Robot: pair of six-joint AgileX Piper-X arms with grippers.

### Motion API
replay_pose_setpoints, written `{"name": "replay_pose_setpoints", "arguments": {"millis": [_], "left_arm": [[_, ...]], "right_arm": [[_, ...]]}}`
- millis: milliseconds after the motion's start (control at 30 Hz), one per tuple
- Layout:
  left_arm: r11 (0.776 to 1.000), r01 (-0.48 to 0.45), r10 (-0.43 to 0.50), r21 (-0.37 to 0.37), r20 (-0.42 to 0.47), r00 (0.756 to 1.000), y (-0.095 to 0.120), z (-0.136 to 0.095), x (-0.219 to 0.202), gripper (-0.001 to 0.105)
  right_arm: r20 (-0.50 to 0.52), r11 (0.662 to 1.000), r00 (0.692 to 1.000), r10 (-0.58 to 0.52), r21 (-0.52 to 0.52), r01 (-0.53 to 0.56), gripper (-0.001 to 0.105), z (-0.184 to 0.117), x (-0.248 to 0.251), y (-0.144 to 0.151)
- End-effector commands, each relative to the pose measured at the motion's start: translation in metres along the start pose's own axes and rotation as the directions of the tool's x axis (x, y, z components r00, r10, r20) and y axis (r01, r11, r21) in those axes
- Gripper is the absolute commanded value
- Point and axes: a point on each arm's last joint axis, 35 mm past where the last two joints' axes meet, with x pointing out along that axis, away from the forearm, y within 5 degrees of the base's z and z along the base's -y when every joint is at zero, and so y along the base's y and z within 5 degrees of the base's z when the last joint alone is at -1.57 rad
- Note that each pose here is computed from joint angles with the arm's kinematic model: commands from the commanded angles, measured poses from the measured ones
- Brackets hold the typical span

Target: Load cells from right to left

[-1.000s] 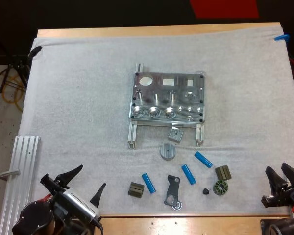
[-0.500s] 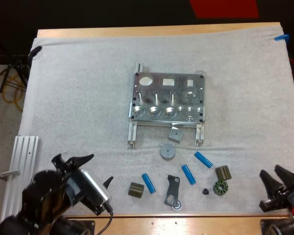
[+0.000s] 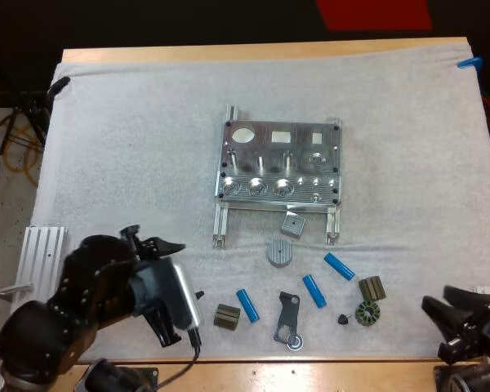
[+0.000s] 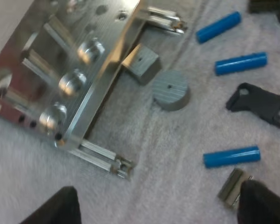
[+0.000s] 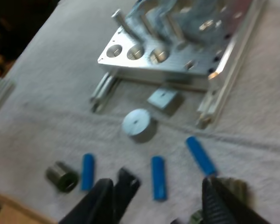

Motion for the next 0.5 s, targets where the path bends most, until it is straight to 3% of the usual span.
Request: {"name": "replay_pose_setpoints", "arguments": {"millis": [0,233,467], "left_arm": [[0.995,-0.022,0.024,0.094,-0.018,1.0,0.0,0.004,0.002,0.068],[0.965,0.057,-0.027,0.257,-0.117,0.993,-0.01,0.017,0.029,0.068],[0.879,0.156,-0.073,0.45,-0.196,0.978,-0.029,0.029,0.055,0.068]], "right_arm": [[-0.027,0.998,0.997,0.066,0.013,-0.066,0.043,0.007,-0.001,0.002],[-0.146,0.987,0.977,0.156,0.067,-0.148,0.043,0.03,0.002,0.002],[-0.202,0.961,0.942,0.27,0.115,-0.251,0.043,0.045,0.01,0.001]]}}
